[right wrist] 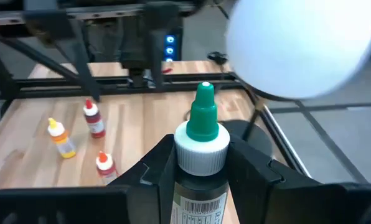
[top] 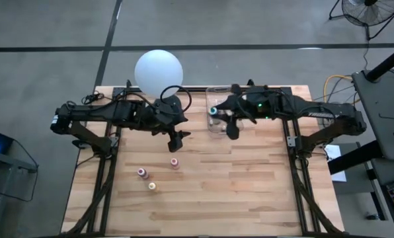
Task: Pick & Place food coloring
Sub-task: Put the large green food coloring bottle into the transparent bin
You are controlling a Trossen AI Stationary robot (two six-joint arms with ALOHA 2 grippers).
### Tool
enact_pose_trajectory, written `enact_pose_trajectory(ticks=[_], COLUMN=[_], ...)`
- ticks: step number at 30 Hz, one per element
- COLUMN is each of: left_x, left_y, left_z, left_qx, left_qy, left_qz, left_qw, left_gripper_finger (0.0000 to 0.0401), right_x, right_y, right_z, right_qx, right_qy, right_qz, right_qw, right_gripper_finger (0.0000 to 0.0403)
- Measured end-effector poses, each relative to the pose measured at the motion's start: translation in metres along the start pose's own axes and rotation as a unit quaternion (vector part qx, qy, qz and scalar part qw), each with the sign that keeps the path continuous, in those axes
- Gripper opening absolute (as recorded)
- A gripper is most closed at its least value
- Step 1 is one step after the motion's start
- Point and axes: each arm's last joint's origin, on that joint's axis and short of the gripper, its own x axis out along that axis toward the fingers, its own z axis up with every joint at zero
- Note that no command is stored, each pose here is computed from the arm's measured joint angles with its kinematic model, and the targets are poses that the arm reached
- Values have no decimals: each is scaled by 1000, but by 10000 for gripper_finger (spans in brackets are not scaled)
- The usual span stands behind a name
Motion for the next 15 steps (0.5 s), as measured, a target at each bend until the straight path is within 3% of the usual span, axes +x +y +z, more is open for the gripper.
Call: enact_pose_trajectory(ticks=[7, 15], left_x=[0, 0], left_y=[0, 0], left_z=[-1, -1], left_qx=[0, 0], left_qy=[2, 2], left_qz=[1, 1], left_qw=[1000, 1000], left_gripper_finger=[231, 231], right_x=[-29, -35], right_y=[-16, -26], right_z=[-6, -27], right_qx=[34, 68], right_qy=[-18, -18], right_qz=[-56, -100], right_qw=[998, 992], right_gripper_finger=[107, 107])
